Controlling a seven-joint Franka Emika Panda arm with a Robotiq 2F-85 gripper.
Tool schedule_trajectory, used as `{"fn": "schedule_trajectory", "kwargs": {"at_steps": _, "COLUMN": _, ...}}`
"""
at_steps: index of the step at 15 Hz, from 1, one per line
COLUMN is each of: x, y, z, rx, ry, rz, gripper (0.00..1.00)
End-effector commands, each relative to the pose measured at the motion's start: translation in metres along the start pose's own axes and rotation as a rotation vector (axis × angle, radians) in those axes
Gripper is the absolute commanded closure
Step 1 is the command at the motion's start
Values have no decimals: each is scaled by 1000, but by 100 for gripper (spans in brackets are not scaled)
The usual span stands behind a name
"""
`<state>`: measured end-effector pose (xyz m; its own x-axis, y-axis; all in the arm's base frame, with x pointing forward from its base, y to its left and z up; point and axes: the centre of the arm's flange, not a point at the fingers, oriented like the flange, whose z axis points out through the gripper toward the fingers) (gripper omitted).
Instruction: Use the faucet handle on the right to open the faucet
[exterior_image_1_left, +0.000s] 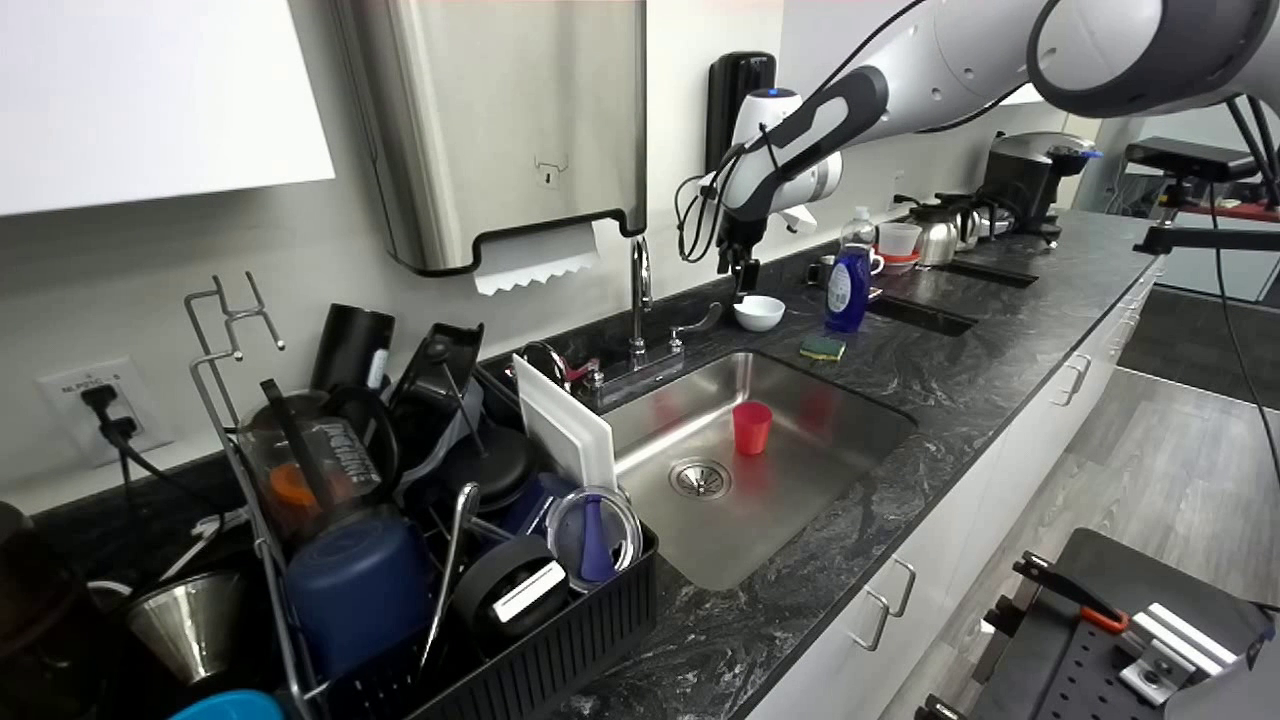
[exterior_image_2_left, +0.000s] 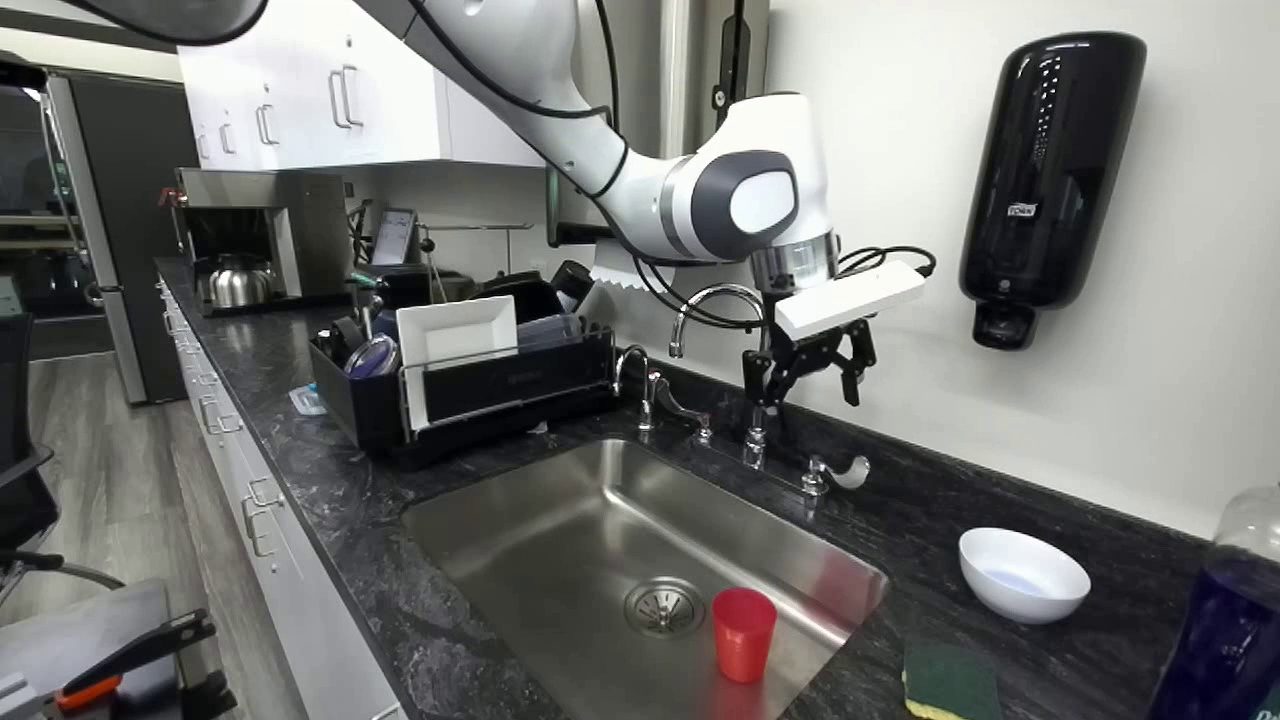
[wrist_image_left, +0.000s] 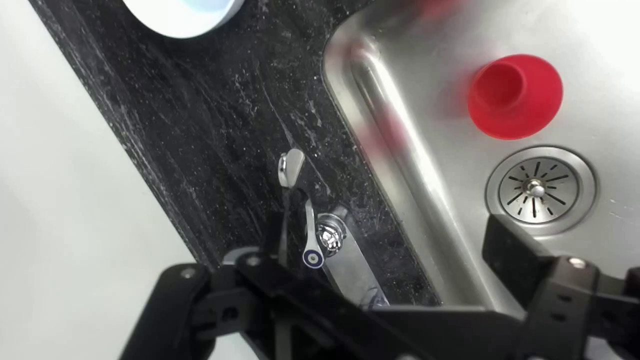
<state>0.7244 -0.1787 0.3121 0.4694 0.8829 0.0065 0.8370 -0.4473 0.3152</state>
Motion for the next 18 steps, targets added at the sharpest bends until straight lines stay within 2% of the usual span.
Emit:
{"fn": "schedule_trajectory", "kwargs": {"at_steps": 1, "x": 9, "y": 14, "z": 12, "rx": 6, "ry": 19, "rz": -47, "gripper": 0}}
{"fn": "schedule_trajectory", "kwargs": {"at_steps": 9, "x": 5, "y": 19, "z": 43, "rx": 22, "ry": 9, "rz": -30, "gripper": 0}}
{"fn": "schedule_trajectory", "kwargs": {"at_steps": 18, "x": 3, "y": 17, "z": 39, "rx": -10, "ry": 9, "rz": -3, "gripper": 0}}
